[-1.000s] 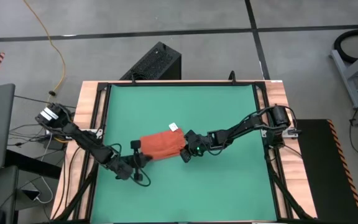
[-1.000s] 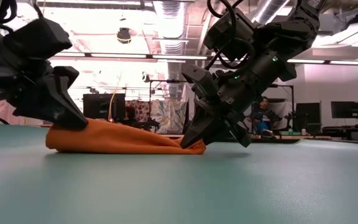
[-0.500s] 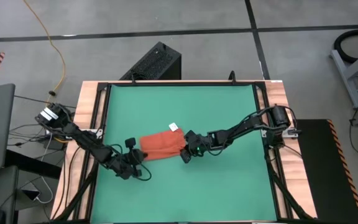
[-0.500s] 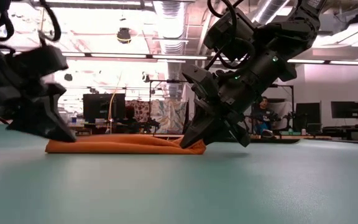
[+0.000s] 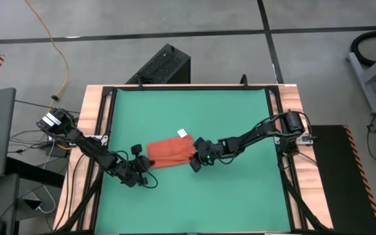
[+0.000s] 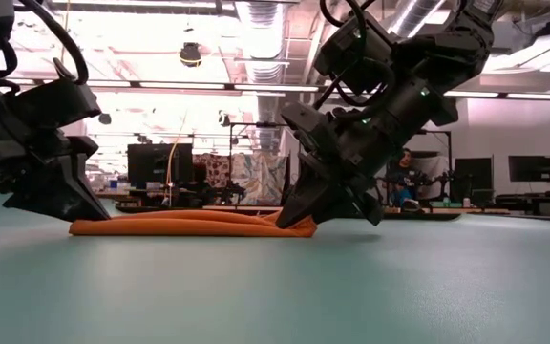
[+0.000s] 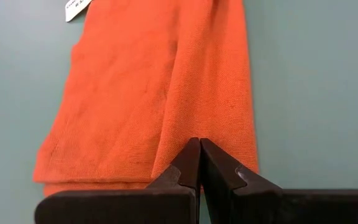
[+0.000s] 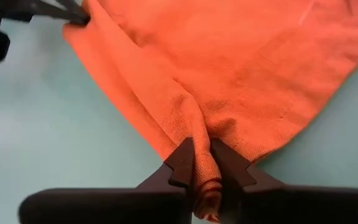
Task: Roll napkin
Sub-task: Roll the orange table napkin
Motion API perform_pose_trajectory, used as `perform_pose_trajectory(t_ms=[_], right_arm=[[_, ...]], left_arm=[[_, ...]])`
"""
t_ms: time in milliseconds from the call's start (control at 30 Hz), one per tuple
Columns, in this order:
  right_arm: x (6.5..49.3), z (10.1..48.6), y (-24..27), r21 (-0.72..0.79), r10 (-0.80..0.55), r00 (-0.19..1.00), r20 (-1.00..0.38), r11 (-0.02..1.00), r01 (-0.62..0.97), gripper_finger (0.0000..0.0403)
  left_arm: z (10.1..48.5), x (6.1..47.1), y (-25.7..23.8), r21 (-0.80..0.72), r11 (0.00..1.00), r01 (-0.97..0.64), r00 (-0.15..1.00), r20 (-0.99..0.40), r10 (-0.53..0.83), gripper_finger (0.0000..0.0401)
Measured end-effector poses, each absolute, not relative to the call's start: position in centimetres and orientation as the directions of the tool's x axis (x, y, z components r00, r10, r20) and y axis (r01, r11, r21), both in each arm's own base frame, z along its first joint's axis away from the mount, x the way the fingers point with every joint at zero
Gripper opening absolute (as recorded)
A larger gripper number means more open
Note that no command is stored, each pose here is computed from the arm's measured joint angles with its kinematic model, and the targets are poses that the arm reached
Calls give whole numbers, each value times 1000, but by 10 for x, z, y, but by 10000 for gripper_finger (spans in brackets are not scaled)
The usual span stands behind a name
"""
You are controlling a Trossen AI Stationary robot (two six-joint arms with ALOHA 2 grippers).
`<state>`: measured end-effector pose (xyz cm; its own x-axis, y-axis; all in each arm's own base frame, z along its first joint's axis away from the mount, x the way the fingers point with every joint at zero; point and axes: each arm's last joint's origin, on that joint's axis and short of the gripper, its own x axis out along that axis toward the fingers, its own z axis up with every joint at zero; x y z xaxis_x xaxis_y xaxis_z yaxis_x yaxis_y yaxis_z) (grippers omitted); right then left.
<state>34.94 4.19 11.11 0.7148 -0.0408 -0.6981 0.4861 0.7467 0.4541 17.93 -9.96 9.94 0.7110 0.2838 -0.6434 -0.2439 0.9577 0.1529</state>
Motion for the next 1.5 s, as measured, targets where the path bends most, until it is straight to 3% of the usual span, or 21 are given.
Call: perform_pose_trajectory(t_ms=[500, 700, 967, 1500], right_arm=[[349, 145, 44, 361, -72, 803, -592, 867, 344, 151], [349, 146, 42, 325, -87, 801, -593, 884, 336, 165], [356, 155, 24, 163, -162, 847, -506, 946, 279, 133], [355, 152, -7, 20, -208, 818, -536, 966, 258, 14]], left_arm=[[96, 177, -95, 153, 959, -239, 667, -692, 277, 0], [96, 177, -95, 155, 960, -234, 665, -695, 274, 0], [96, 177, -95, 160, 961, -227, 664, -697, 273, 0], [95, 176, -95, 204, 961, -187, 657, -702, 277, 0]])
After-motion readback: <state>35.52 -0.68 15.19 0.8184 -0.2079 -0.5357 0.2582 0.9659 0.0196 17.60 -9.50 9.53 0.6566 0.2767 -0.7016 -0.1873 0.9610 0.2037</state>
